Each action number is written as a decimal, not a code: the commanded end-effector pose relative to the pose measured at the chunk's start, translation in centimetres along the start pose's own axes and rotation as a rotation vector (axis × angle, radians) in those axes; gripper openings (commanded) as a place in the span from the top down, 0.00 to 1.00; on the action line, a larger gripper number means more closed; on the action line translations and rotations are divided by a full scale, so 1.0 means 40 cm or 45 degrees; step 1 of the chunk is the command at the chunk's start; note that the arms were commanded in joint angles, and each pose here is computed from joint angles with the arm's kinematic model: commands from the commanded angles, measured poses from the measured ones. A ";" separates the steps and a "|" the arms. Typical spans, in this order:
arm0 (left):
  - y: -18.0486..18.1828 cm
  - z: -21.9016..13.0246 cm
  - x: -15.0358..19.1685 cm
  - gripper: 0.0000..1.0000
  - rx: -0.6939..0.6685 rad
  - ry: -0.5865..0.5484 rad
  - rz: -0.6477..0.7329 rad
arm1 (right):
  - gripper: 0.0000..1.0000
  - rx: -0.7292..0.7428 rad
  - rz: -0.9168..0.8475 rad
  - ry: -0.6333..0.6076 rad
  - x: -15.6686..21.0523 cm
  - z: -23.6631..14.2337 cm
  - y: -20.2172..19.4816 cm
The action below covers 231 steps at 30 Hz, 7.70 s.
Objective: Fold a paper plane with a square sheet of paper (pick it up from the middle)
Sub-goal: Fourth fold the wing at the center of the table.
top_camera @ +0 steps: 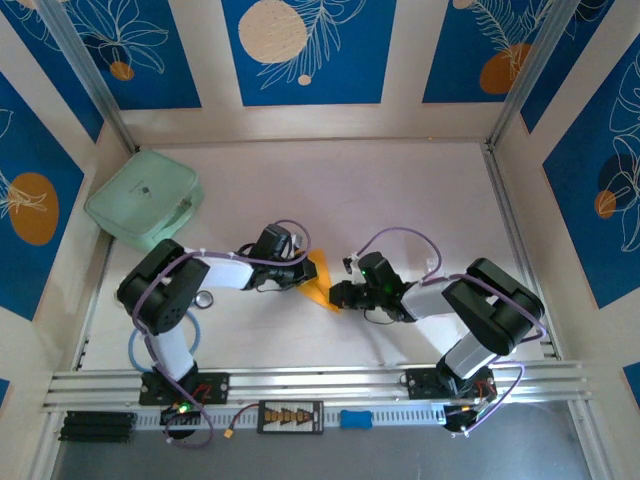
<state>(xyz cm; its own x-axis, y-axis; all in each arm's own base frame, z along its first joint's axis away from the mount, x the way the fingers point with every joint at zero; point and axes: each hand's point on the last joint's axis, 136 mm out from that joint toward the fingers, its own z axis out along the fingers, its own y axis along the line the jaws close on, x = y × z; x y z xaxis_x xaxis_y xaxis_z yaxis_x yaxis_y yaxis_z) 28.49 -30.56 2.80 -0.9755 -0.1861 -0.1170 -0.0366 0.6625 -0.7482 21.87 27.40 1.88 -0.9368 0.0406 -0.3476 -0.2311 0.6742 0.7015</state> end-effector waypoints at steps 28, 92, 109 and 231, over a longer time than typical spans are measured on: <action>0.057 0.042 0.019 0.96 -0.122 0.109 -0.016 | 0.88 0.028 0.135 0.130 0.046 -0.005 -0.024; 0.081 0.040 0.028 0.98 -0.177 0.125 -0.027 | 0.88 0.122 0.234 0.319 0.153 -0.056 -0.058; 0.082 0.041 0.028 0.98 -0.178 0.125 -0.029 | 0.90 0.121 0.250 0.356 0.170 -0.067 -0.056; 0.099 0.041 0.035 0.98 -0.209 0.133 -0.027 | 0.95 0.073 0.344 0.324 0.096 0.007 -0.030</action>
<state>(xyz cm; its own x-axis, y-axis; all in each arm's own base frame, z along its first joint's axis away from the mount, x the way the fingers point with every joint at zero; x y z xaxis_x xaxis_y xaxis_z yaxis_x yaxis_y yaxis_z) 28.50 -31.47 1.92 -0.9900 -0.1235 -0.0687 -0.0355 0.6878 -0.7250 20.78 28.32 1.48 -0.9964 0.0482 -0.0698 -0.0199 0.6668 0.7450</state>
